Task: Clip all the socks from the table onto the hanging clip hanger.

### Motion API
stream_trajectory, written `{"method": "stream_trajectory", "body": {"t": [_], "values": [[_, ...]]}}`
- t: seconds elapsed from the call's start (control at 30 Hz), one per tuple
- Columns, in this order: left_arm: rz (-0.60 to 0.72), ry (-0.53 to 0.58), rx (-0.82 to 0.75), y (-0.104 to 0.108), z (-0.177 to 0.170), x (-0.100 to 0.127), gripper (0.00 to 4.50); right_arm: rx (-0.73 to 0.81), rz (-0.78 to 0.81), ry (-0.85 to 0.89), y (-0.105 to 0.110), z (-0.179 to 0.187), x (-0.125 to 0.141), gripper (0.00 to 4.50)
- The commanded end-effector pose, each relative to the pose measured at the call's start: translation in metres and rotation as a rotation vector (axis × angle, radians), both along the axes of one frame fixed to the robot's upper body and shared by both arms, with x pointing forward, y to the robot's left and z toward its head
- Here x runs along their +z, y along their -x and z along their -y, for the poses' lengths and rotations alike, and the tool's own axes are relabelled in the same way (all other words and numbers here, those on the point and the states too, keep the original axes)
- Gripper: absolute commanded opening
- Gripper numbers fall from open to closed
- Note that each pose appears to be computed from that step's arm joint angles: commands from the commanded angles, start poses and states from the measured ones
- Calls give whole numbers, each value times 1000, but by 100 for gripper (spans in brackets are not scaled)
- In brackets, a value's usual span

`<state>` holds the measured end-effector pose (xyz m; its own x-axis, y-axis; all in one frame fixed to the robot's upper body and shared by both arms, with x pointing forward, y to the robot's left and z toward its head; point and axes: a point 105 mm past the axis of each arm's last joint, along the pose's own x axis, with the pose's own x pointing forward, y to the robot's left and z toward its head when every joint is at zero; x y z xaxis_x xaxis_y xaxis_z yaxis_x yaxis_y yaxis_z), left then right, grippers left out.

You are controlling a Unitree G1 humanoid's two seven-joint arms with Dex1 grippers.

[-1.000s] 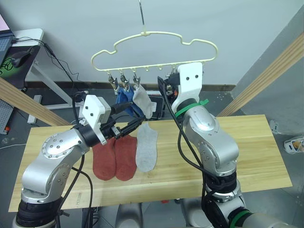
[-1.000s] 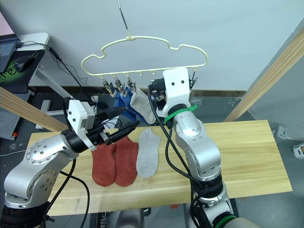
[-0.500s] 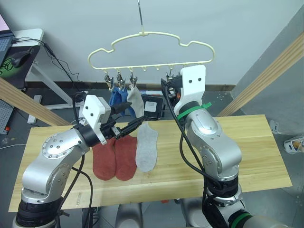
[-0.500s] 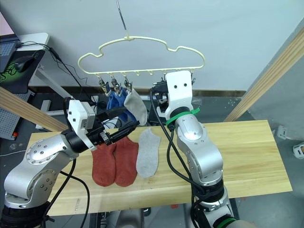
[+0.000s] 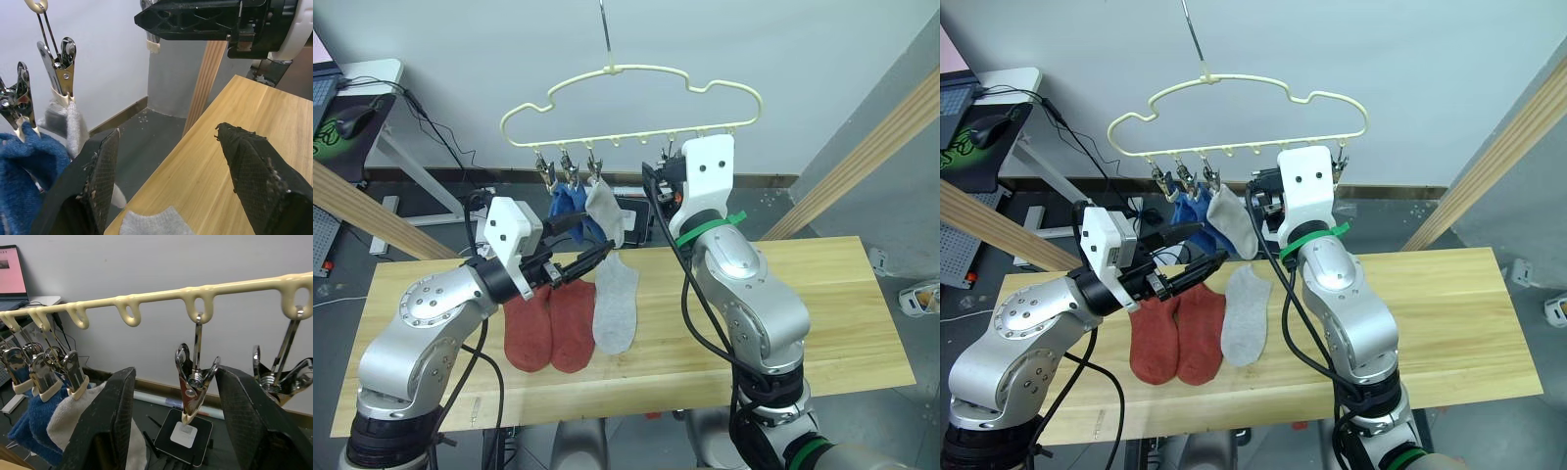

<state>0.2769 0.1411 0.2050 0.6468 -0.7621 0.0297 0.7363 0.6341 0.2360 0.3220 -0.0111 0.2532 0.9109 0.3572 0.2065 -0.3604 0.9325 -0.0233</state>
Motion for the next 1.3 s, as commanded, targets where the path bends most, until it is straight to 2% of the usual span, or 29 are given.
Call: {"method": "stream_trajectory", "body": {"t": [0.03,0.3,0.53,0.77,1.03,1.3], "values": [[22,14,-2,2,0,3,344,75,61,-71,12,-19,20,261],[21,22,21,2,-4,2,344,59,86,-36,6,-14,17,261],[17,14,26,3,-6,-2,344,86,72,73,15,11,-1,261],[20,-1,17,4,-6,-4,344,211,83,214,27,30,-20,261],[22,-15,14,4,-9,-4,344,323,130,221,33,33,-11,261],[31,-10,-4,3,-6,0,344,340,152,217,28,23,-6,261]]}}
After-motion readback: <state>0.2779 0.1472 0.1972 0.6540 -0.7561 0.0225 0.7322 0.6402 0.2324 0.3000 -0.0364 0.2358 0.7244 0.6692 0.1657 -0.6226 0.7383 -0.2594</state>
